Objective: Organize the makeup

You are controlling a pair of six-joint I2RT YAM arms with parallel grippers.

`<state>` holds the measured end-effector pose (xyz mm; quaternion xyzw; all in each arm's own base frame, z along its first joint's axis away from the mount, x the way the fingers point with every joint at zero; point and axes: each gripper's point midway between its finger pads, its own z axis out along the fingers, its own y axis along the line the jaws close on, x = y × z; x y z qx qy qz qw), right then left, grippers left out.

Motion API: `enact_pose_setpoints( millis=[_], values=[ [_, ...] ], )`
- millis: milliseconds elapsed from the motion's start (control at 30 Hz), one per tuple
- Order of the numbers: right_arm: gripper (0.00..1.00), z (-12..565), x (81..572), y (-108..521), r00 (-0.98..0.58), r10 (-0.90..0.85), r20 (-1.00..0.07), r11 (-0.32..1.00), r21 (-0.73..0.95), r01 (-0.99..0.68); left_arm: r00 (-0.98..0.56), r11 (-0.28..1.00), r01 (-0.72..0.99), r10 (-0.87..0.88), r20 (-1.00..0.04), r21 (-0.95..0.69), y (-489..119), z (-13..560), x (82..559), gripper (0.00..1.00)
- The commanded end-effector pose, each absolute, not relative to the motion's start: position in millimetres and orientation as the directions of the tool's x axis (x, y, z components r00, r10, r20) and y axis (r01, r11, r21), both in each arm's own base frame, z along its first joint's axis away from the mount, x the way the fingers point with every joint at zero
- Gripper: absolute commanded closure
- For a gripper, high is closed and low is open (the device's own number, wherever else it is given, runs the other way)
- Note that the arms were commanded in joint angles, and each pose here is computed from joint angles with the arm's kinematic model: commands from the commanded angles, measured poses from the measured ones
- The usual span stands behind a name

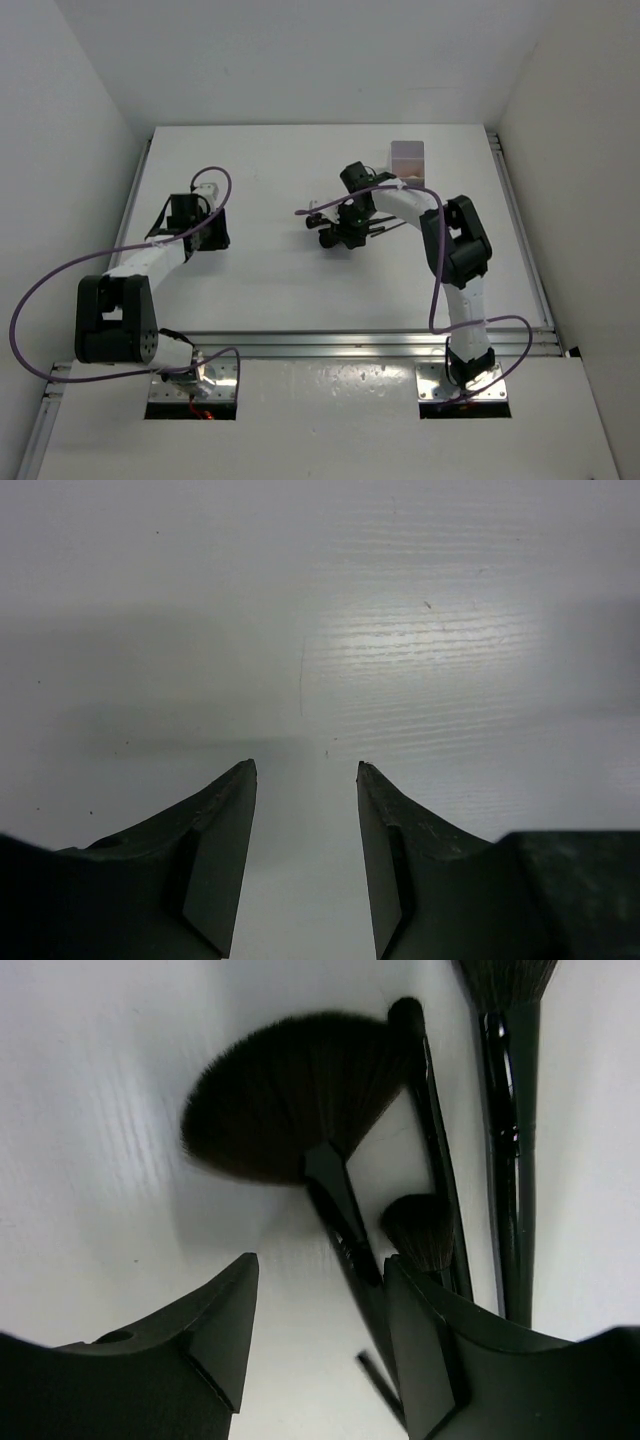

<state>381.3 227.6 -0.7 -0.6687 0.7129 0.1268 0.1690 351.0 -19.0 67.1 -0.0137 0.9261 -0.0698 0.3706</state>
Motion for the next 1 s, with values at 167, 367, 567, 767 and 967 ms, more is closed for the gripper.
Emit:
enact_pose_setpoints(
  millis=[167,367,567,767,967],
  values=[
    [0.49,3.3,389.1,235.0,0.015,-0.924,-0.381,0.025,-0.101,-0.995,-0.671,0.987,0.025,-0.102,-0.734,-0.160,-19.9,82.3,362.1,0.49],
    [0.56,25.0,389.9,245.4,0.050,-0.898,-0.437,0.011,-0.135,-0.991,-0.678,0.987,0.023,-0.102,-0.728,-0.160,-19.9,77.0,360.9,0.48],
    [0.61,3.5,390.0,235.7,0.066,-0.925,-0.375,-0.019,-0.129,-0.991,-0.671,0.987,0.025,-0.102,-0.734,-0.160,-19.9,76.3,361.7,0.48],
    [0.90,-10.2,385.2,235.6,0.072,-0.925,-0.372,-0.031,-0.114,-0.993,-0.665,0.987,0.041,-0.087,-0.741,-0.153,-22.9,79.4,361.9,0.48],
    [0.94,-7.7,389.4,245.1,0.099,-0.916,-0.388,-0.044,-0.146,-0.988,-0.666,0.987,0.050,-0.081,-0.742,-0.153,-26.2,79.4,361.7,0.48]
  ],
)
